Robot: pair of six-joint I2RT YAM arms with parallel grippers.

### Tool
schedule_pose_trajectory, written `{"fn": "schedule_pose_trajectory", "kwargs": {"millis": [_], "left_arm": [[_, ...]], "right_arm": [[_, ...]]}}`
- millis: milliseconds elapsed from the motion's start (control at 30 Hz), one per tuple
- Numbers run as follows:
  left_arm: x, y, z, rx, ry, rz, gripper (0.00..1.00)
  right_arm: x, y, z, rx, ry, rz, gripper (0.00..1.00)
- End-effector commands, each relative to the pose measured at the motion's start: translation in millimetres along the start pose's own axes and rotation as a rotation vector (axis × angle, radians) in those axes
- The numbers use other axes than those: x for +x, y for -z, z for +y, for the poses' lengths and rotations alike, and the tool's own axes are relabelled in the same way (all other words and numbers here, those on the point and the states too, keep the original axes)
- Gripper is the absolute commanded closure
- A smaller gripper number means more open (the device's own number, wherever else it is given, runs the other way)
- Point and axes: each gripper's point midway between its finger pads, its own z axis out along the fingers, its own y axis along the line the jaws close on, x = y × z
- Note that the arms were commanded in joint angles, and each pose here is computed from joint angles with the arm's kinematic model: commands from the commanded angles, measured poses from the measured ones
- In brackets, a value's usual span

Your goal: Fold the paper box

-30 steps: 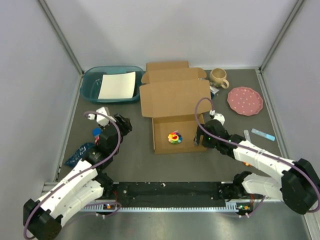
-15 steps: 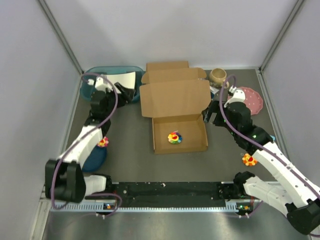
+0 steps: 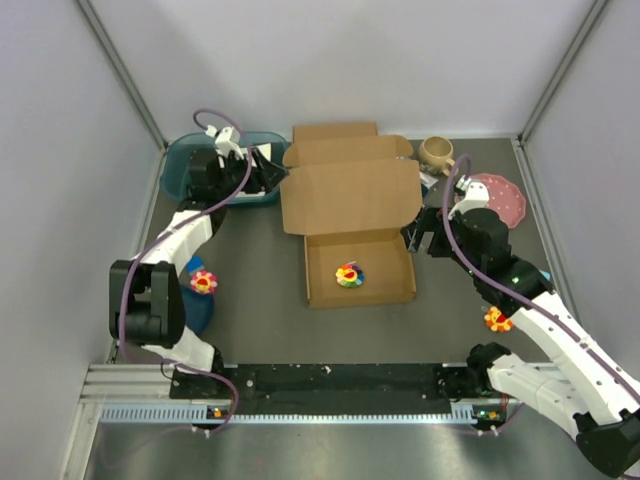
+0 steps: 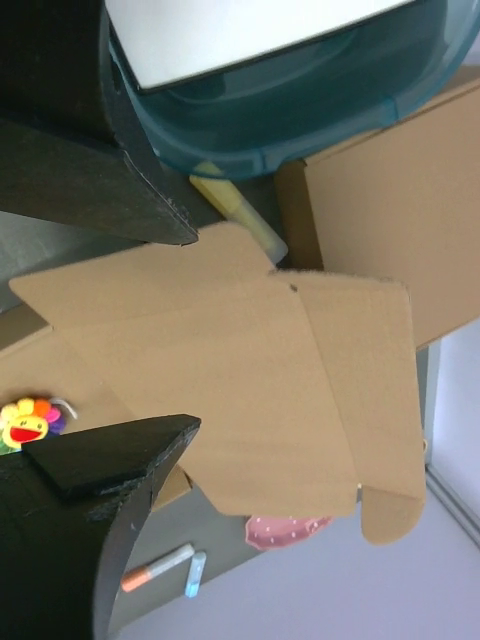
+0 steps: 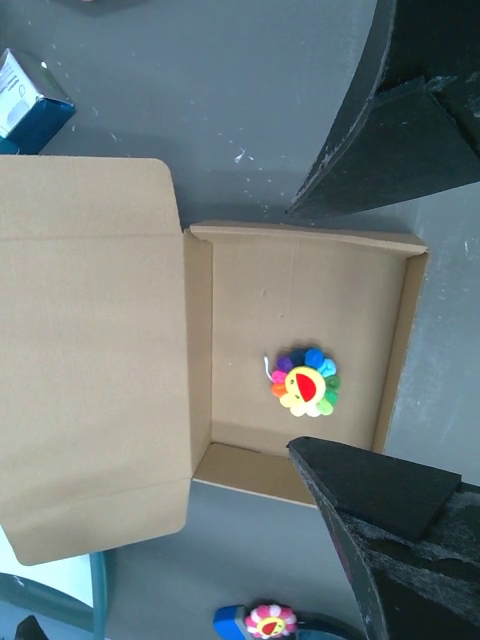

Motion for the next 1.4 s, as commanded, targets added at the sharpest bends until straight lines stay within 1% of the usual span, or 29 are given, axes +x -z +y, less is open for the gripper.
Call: {"fn": "schedule_pose_trajectory", "kwargs": {"millis": [0,67,133,167,200,267,467,667,833,867,1000,1167,1267,1300,1367], "left_arm": [[1.6,-6.5,25.3,-0.034,-0.049,0.035,0.26],[-0.4,-9.4,28.1,-0.03,-0.052,0.038,0.27],[5.9,-14.2,34.0,-0.033,-0.05,0.069,0.27],[0.1,-16.9,30.5,-0.015,-0.06,0.072,0.28],[8.5,-19.7,36.7,-0.025,-0.05,0.108,0.28],[2.4,-23.9,35.2,-0.013,-0.062,0.113,0.3],[11.2,-34.7,46.6,-0.016,-0.06,0.174,0.32],[28.3,-47.2,54.7,0.024,-0.024,0.227,0.39],[40.4,-49.7,56.6,0.051,-0.006,0.259,0.45],[41.2,-50.1,56.4,0.055,-0.003,0.26,0.48],[40.0,-50.5,50.7,0.085,0.009,0.258,0.57],[35.8,-49.0,40.6,0.132,0.008,0.248,0.64],[35.5,-46.3,34.1,0.159,0.012,0.243,0.76],[34.5,-44.4,30.1,0.174,0.011,0.243,0.85],[34.6,-42.2,26.3,0.187,0.002,0.234,0.97]], "right_arm": [[-15.3,4.4,10.7,-0.048,0.01,-0.035,0.1],[-14.8,5.0,13.6,-0.063,-0.001,-0.029,0.1],[-15.0,5.9,15.9,-0.073,-0.008,-0.028,0.1],[-16.0,5.5,16.6,-0.075,-0.01,-0.029,0.1],[-15.4,5.3,16.3,-0.074,-0.01,-0.027,0.1],[-15.5,4.8,17.0,-0.076,-0.01,-0.027,0.1],[-15.6,4.1,18.5,-0.082,-0.005,-0.022,0.1],[-12.9,3.9,14.4,-0.071,0.009,-0.021,0.1],[-12.7,3.0,13.3,-0.065,0.008,-0.02,0.1],[-13.8,2.6,13.7,-0.066,0.008,-0.021,0.1],[-15.2,2.3,13.9,-0.065,0.011,-0.022,0.1],[-14.4,1.7,12.5,-0.058,0.006,-0.022,0.1],[-14.8,2.5,11.4,-0.055,0.005,-0.025,0.1],[-14.9,2.5,10.4,-0.05,0.003,-0.026,0.1],[-17.5,3.5,8.7,-0.042,-0.002,-0.037,0.1]]}}
